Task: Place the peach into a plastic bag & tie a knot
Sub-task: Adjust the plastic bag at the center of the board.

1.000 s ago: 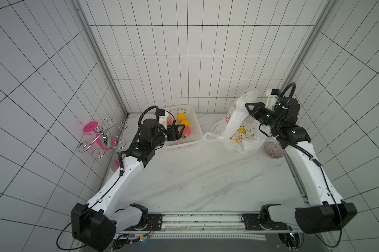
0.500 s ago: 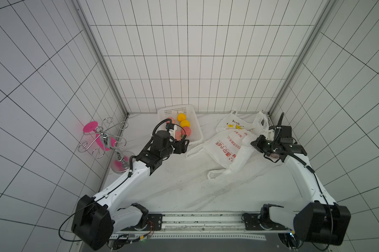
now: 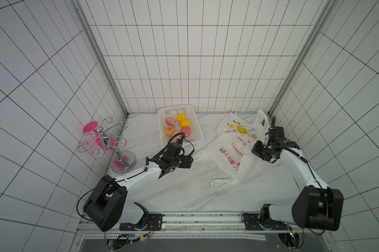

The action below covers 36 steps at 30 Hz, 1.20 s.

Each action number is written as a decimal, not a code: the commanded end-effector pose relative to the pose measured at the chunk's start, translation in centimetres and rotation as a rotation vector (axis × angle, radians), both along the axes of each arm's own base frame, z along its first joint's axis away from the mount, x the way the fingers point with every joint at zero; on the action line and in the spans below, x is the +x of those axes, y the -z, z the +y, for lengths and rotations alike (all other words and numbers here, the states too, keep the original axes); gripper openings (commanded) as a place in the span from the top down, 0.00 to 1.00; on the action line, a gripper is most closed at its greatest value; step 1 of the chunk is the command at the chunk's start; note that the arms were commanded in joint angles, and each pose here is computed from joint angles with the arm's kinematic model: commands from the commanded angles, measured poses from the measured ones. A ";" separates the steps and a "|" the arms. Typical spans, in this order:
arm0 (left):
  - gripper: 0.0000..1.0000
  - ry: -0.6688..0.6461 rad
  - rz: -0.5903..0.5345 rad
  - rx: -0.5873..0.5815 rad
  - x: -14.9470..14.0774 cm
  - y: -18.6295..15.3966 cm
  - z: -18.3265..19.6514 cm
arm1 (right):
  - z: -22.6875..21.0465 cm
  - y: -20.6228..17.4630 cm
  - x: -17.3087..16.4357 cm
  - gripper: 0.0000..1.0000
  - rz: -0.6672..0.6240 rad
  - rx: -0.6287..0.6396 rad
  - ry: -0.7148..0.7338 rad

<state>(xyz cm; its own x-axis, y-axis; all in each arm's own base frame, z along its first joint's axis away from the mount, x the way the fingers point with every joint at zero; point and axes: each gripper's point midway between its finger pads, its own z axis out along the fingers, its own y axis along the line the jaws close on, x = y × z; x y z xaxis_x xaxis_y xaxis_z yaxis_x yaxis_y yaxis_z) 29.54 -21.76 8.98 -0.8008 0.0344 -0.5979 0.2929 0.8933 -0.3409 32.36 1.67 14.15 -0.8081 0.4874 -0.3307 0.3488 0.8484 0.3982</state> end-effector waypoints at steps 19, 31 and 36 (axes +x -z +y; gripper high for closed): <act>0.46 -0.022 -0.246 0.011 4.9 3.2 -4.6 | 0.9 -1.1 0.0 1.00 -0.016 -0.017 -0.035; 1.00 0.026 -0.237 0.071 2.3 -6.7 -3.5 | 1.7 -6.0 -0.3 0.99 -0.100 -0.006 -0.036; 1.00 0.121 -0.207 0.177 -0.8 -13.2 -1.1 | 1.6 -8.9 -0.1 0.85 -0.154 -0.047 -0.035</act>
<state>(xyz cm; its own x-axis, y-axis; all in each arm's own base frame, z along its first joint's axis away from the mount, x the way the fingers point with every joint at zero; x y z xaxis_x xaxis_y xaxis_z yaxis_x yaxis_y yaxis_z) 32.12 -25.71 23.53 -0.5486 0.0630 -0.8337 0.4275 0.8781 -0.2150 31.25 3.34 17.81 -0.8126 0.4492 -0.3714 0.2954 0.8667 0.4020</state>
